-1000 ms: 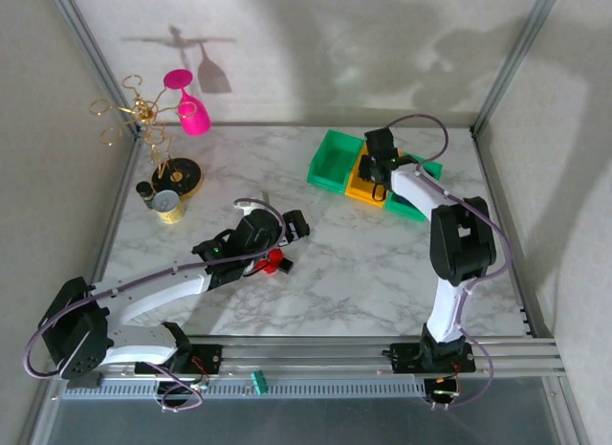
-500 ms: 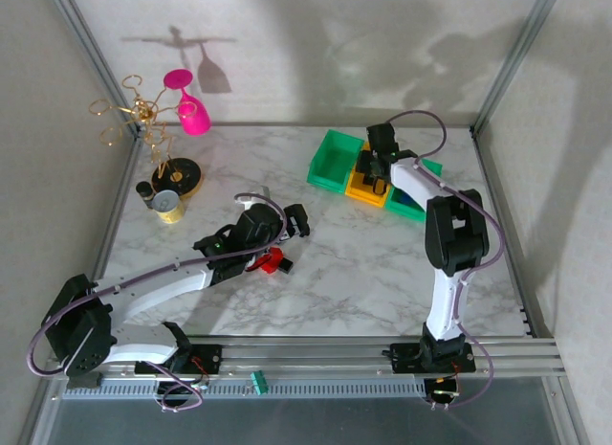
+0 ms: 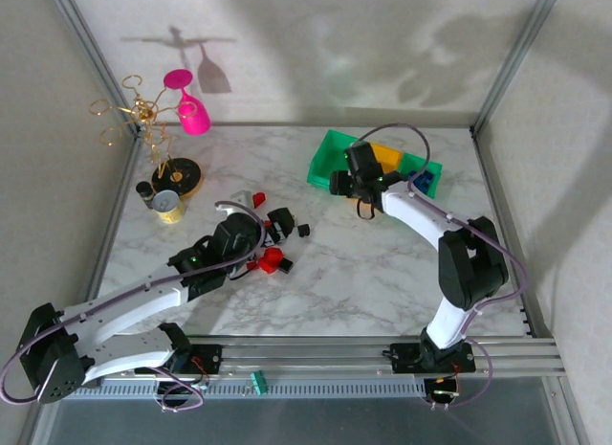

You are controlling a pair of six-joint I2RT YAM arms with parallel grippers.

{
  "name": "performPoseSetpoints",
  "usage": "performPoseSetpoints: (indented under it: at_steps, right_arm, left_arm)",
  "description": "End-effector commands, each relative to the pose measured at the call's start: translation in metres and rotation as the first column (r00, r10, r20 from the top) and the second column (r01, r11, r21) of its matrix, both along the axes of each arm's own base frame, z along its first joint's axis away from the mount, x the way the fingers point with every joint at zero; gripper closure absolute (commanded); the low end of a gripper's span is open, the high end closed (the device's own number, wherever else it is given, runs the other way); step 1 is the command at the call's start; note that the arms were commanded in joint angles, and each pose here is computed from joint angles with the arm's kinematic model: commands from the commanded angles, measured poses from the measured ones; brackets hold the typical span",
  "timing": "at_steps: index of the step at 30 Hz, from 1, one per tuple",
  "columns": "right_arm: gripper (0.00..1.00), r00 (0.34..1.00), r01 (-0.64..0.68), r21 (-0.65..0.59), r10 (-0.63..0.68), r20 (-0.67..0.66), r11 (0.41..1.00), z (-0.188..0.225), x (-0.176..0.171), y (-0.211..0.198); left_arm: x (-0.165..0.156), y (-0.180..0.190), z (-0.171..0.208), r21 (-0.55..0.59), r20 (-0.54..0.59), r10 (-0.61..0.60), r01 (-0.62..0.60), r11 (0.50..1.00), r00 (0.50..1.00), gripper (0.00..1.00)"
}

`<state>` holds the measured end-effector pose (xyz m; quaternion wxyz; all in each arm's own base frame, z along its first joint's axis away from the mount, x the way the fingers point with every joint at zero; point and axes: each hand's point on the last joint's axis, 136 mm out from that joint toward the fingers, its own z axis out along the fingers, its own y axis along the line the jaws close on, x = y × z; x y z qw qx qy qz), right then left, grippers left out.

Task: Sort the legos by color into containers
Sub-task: Pick up the lego from the center of the table.

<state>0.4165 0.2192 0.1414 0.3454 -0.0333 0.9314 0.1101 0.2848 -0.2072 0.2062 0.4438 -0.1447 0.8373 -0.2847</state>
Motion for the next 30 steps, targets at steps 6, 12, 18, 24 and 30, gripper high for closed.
performPoseSetpoints:
  at_steps: [6,12,18,24,30]
  right_arm:
    - [0.33,0.996,-0.079,-0.014,0.078,-0.038,0.997,-0.024,-0.051,0.041]
    - [0.30,0.986,-0.143,-0.067,0.136,-0.092,0.988,-0.054,-0.070,0.078]
    - [0.28,0.976,-0.194,-0.090,0.182,-0.121,0.977,-0.076,-0.073,0.103]
    - [0.31,0.967,-0.233,-0.140,0.214,-0.136,0.962,-0.094,-0.069,0.111]
    - [0.41,0.969,-0.231,-0.188,0.210,-0.127,0.955,-0.101,-0.059,0.111]
  left_arm:
    - [-0.018,0.034,-0.020,0.016,-0.042,0.080,-0.080,0.997,0.996,0.00]
    - [-0.025,0.045,-0.023,0.011,-0.042,0.102,-0.101,0.995,0.994,0.00]
    - [-0.029,0.049,-0.026,0.019,-0.049,0.106,-0.105,0.994,0.993,0.00]
    - [-0.030,0.053,-0.032,0.022,-0.056,0.117,-0.116,0.993,0.992,0.00]
    - [-0.029,0.052,-0.034,0.022,-0.060,0.122,-0.121,0.992,0.991,0.00]
